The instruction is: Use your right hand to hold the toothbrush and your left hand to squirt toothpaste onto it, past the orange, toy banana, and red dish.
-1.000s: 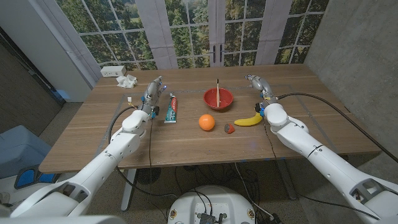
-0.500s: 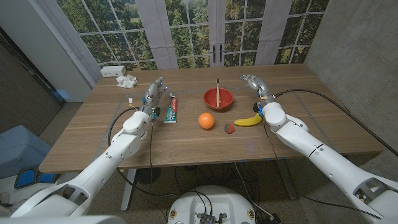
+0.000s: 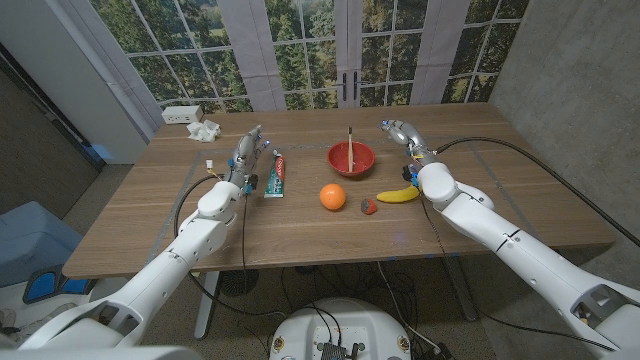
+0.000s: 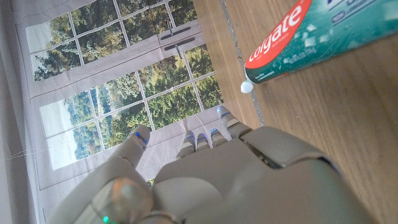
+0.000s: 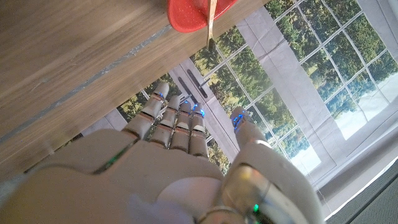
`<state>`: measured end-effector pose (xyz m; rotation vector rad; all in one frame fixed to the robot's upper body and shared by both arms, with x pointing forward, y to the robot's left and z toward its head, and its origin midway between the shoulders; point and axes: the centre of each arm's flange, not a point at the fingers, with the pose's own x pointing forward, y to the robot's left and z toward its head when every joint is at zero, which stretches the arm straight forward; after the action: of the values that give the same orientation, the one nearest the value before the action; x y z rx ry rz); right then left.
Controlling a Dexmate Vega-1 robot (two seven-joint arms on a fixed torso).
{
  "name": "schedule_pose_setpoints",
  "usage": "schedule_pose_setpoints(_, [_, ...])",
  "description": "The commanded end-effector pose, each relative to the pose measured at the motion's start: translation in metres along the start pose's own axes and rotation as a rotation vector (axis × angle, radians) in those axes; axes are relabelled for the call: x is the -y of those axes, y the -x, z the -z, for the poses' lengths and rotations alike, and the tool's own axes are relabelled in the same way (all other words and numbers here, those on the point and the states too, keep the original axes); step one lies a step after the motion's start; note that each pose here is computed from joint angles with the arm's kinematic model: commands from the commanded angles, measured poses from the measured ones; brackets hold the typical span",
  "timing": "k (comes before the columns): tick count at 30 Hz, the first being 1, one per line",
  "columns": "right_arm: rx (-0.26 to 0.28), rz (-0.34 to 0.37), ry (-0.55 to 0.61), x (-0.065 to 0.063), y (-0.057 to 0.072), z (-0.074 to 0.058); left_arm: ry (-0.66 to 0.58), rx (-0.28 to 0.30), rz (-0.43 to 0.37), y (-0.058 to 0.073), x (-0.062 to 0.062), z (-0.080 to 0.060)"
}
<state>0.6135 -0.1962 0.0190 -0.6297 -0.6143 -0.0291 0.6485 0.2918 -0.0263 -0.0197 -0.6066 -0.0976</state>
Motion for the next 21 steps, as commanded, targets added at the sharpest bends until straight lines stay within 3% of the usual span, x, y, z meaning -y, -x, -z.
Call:
schedule_pose_setpoints(1, [-0.001, -0.056, 0.043, -0.014, -0.003, -0.016, 0.007, 0.010, 0.001, 0.003, -0.005, 0.001])
schedule_pose_setpoints(15, [0.004, -0.086, 0.089, -0.027, -0.005, -0.029, 0.014, 0.012, 0.008, 0.004, -0.009, 0.002])
schedule_pose_setpoints(21, [0.008, -0.068, 0.133, -0.033, -0.006, -0.036, 0.017, 0.014, 0.007, 0.005, -0.010, 0.003])
